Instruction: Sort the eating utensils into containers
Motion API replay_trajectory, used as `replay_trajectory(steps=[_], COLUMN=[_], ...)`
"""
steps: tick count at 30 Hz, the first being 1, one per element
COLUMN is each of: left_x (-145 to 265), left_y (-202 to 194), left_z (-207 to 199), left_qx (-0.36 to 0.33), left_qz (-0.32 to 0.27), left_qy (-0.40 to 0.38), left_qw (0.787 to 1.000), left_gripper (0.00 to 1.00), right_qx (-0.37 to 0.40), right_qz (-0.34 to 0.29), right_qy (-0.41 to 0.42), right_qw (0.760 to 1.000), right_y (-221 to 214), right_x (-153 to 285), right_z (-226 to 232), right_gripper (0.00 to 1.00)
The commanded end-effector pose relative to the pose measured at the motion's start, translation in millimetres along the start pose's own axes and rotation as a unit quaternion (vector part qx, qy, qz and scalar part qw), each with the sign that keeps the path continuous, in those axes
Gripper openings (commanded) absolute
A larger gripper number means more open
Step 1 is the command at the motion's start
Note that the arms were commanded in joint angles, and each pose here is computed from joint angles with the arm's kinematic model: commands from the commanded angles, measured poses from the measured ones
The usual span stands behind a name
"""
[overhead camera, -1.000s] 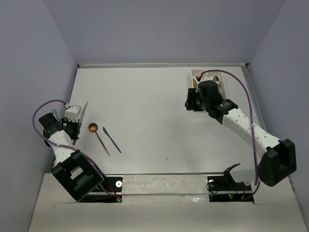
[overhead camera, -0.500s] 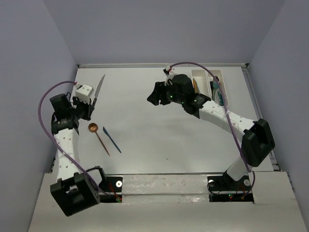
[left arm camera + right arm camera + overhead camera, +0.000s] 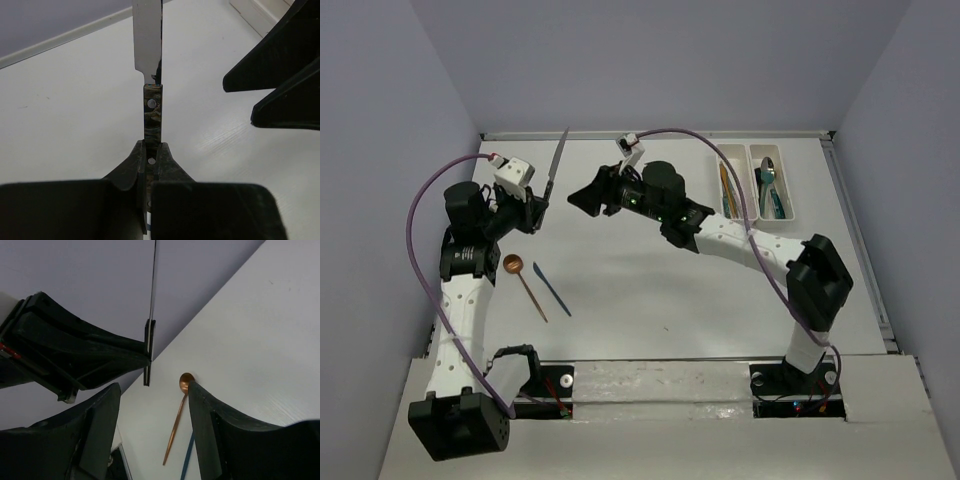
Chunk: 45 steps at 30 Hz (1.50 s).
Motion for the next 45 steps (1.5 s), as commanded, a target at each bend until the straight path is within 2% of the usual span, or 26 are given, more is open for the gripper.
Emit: replay_trajectory(steps=[1, 23, 38, 41, 45], left_x=[6, 6, 4, 4, 3], left_y=[30, 23, 18, 17, 16], left_z=[-9, -10, -8, -8, -8], left_qx=[-0.013, -0.017, -0.017, -0.016, -0.017], left_qz=[-0.059, -0.062, -0.056, -0.055, -0.053], left_qy=[-0.006, 0.003, 0.006, 0.007, 0.007], left_qw=[0.998, 0.998, 0.998, 0.998, 0.998], left_gripper=[0.0, 0.0, 0.0, 0.0, 0.0], right_qx=[-0.012, -0.056, -0.084, -0.085, -0.091], right_qz=[-0.076, -0.085, -0.073, -0.068, -0.062], right_qy=[0.055, 0.084, 0.096, 0.097, 0.101], right_qw=[0.995, 0.991, 0.989, 0.989, 0.989], right_y=[22, 8, 0, -1, -5], right_x=[-15, -56, -78, -80, -83], right_z=[30, 31, 28, 28, 27], right_gripper=[0.61, 0.55, 0.41, 0.35, 0.1])
Point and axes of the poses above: each gripper's point midway between its finger pads, its own x axis back along the fingers, its own z axis along the line the jaws close on, y = z × x, the point moved 8 cm from there along x, back along the fingers, and after that the axes turned 7 degrees about x, right-handed, at the moved point
